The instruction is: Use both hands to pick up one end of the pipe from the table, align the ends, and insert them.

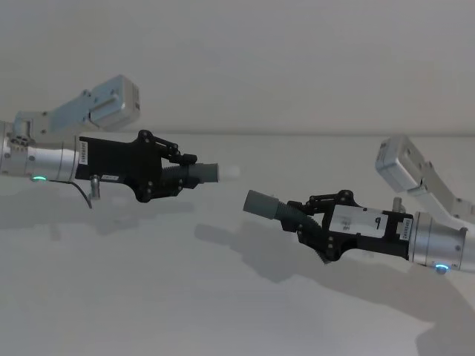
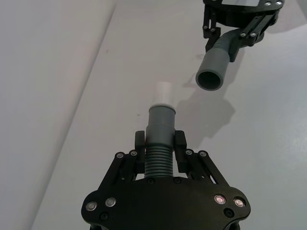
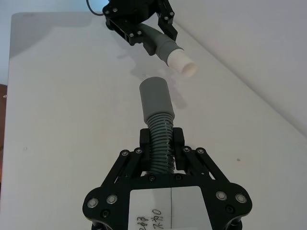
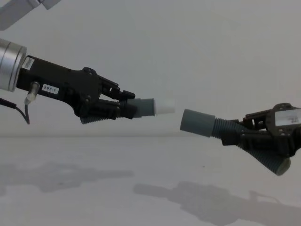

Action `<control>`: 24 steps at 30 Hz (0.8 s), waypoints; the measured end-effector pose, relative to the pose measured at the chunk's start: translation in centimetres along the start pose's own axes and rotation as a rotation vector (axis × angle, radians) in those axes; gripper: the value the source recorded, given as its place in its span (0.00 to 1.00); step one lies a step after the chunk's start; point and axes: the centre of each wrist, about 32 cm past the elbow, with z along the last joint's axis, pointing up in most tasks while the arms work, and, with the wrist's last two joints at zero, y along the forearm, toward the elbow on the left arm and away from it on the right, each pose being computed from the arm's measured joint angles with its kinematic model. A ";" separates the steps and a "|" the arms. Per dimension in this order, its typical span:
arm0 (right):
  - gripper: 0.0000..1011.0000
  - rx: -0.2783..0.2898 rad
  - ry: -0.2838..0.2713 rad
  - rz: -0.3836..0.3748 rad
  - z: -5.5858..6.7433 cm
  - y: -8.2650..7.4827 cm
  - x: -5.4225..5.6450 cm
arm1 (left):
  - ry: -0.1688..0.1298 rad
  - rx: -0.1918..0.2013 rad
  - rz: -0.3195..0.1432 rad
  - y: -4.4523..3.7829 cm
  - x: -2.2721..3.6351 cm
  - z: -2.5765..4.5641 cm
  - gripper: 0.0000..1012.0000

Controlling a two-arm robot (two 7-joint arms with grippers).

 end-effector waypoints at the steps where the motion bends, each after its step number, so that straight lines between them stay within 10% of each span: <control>1: 0.26 -0.001 0.001 0.000 0.0 0.0 0.0 | -0.001 -0.001 -0.003 0.01 0.02 -0.01 0.34; 24: 0.26 -0.011 0.028 -0.029 -0.3 0.2 0.4 | 0.000 -0.011 -0.060 -0.27 0.52 -0.31 0.34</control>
